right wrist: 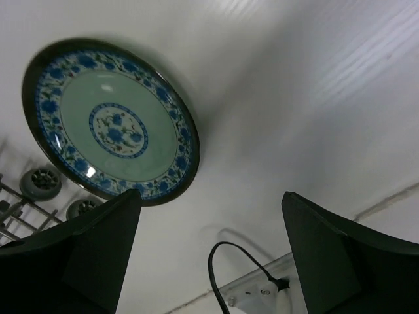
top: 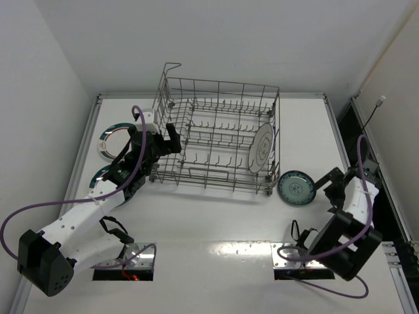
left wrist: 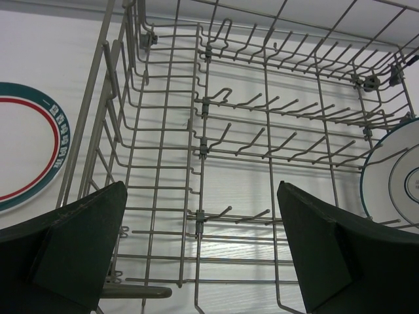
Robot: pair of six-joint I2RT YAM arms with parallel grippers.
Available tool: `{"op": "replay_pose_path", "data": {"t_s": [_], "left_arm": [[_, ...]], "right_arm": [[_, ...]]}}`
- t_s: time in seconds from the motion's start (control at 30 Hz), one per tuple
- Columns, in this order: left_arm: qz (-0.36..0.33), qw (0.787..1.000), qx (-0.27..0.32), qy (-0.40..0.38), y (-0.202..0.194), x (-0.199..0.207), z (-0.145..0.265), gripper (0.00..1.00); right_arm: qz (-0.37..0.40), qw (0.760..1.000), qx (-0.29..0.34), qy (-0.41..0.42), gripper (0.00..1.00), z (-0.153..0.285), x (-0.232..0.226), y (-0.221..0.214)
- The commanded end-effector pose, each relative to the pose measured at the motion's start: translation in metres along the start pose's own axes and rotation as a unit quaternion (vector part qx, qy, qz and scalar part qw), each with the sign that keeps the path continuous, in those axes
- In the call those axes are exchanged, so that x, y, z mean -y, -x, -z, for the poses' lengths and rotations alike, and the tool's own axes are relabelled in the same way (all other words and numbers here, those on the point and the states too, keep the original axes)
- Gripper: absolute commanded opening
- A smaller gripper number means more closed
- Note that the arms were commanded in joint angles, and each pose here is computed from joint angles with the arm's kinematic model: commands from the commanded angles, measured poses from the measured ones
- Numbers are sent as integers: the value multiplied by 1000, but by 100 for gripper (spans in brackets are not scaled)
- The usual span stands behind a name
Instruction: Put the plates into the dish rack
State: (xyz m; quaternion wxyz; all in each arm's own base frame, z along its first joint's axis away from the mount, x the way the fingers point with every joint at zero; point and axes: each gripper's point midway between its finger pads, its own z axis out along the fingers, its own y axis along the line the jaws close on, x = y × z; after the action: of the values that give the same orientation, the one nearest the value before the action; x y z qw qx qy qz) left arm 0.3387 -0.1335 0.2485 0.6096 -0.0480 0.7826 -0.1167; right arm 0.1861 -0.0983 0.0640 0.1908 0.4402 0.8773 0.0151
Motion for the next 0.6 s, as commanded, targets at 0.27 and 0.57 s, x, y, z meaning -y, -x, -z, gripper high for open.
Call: {"op": "replay_pose_path", "data": {"t_s": [0.27,0.57], "left_arm": [[6,1000,-23,1,-16,-1,3,99],[6,1000,-23,1,-16,-1,3,99]], "right_arm": [[-47,983,-90,155,92,-52,-23,-42],[-39,961,-165,216,37,-77,-35,-74]]}}
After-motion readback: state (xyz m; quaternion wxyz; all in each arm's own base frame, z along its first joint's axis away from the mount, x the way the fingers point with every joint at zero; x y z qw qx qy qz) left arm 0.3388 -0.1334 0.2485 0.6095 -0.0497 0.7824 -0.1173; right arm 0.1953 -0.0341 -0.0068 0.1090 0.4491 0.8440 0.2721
